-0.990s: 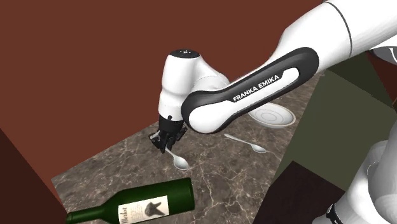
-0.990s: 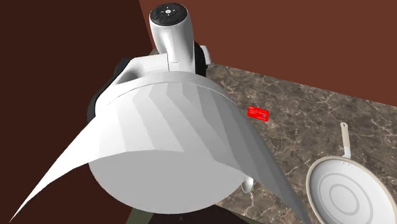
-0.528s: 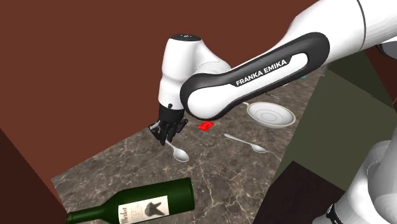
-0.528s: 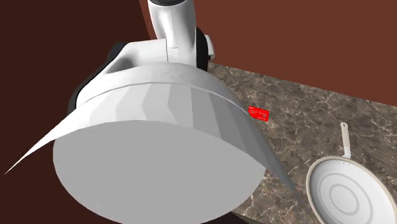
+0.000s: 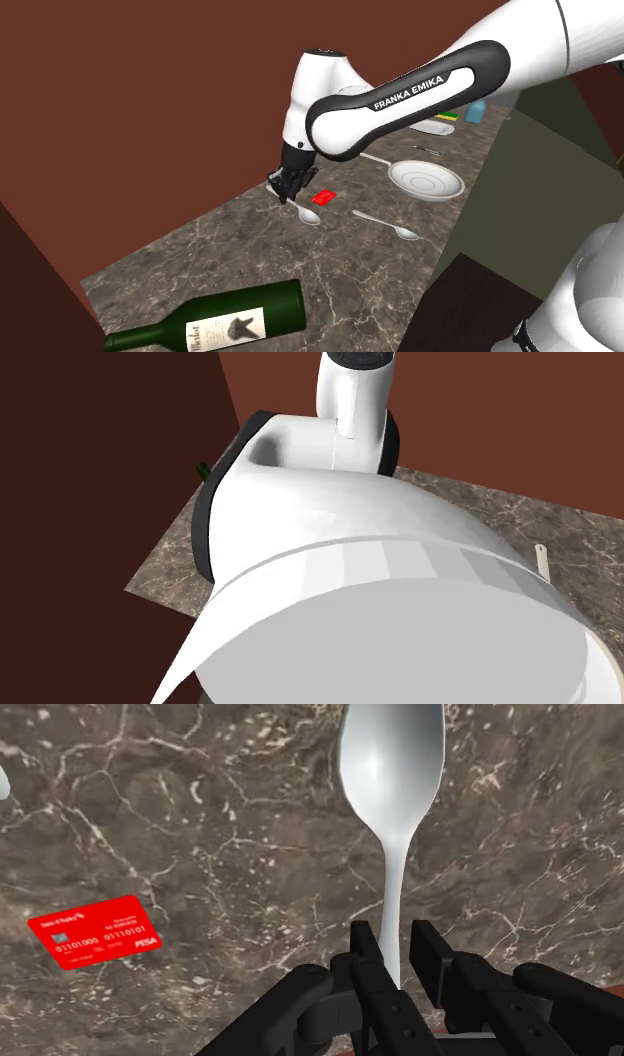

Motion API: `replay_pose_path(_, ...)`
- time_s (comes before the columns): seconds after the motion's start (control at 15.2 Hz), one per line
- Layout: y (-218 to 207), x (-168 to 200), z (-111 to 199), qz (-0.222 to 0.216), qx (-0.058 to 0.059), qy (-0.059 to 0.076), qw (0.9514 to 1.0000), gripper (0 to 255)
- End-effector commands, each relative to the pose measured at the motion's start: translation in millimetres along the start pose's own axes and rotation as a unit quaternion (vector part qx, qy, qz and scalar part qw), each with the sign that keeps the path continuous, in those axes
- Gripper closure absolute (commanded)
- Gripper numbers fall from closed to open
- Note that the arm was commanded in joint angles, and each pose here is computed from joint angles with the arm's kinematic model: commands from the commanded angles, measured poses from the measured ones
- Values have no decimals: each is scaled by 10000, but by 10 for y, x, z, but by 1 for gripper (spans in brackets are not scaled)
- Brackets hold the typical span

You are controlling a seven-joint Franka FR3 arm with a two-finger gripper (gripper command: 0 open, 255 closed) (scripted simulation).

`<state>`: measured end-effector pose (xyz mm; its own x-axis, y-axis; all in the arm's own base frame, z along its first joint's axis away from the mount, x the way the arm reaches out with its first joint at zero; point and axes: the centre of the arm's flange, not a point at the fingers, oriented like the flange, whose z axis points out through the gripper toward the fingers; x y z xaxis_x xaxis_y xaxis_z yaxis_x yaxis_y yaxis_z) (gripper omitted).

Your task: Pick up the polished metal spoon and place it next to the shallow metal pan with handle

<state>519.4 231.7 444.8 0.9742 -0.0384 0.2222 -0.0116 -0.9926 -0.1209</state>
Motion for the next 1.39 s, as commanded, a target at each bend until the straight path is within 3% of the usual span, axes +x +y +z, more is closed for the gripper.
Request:
replay_pose_path(0.0,242,102,-23,-9,2,-2,10000,255)
replay_pose_path(1.32,2690,1086,-108,-9,2,-2,10000,255)
